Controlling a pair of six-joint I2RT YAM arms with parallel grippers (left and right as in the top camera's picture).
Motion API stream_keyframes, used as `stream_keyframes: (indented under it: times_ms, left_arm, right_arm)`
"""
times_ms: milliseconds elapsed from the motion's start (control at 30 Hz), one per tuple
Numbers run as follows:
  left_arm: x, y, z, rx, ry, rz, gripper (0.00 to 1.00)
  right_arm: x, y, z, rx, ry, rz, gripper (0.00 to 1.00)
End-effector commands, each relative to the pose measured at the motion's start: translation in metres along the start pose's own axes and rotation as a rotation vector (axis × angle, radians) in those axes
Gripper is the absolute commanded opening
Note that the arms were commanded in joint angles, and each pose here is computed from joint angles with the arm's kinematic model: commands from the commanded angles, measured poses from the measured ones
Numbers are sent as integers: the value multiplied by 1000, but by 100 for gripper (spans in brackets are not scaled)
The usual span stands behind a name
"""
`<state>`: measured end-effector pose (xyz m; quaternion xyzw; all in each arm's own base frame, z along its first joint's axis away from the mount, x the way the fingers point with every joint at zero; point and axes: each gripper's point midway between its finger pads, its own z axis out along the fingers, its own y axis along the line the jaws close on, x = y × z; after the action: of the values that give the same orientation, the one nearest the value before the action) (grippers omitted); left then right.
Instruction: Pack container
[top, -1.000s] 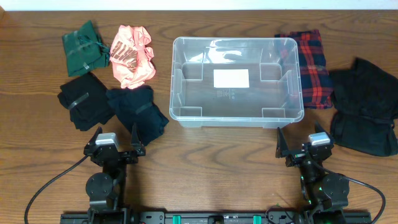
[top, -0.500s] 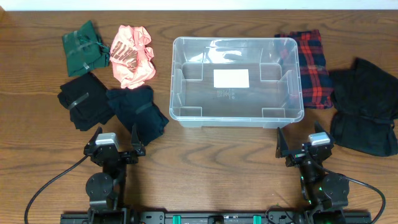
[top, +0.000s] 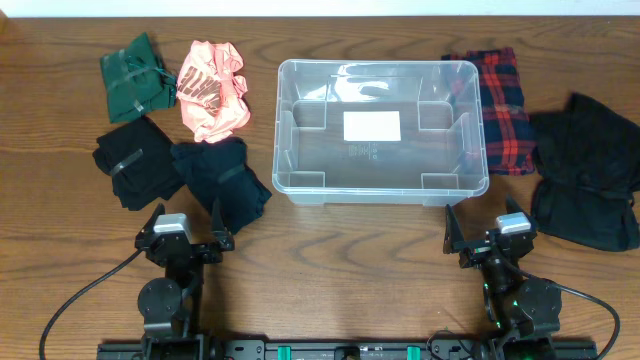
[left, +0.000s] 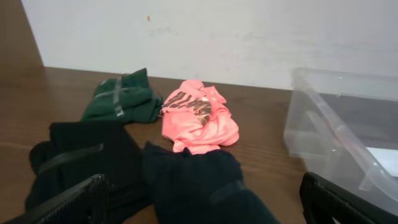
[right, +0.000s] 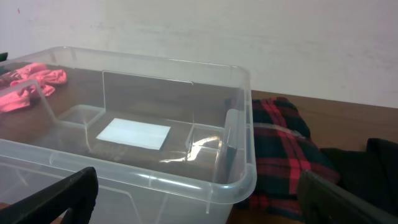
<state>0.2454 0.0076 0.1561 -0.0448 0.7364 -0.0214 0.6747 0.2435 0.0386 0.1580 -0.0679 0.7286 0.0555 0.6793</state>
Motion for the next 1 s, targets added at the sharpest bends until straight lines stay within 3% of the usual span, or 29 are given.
stream_keyframes:
  times_ms: [0, 233, 367, 600, 967]
  left_arm:
    - [-3, -20, -1, 119, -19, 6, 98]
    - [-42, -27, -12, 141, -59, -83, 98]
    - [-67, -24, -20, 105, -8, -87, 98]
    - [-83, -26, -8, 73, 274, -80, 98]
    - [-89, -27, 34, 3, 872, -98, 98]
  right_arm:
    - [0, 2, 0, -8, -1, -17, 99]
    - [0, 2, 0, -8, -1, -17, 99]
    - [0, 2, 0, -8, -1, -17, 99]
    - [0, 2, 0, -8, -1, -17, 99]
    - [0, 2, 0, -8, -1, -17, 99]
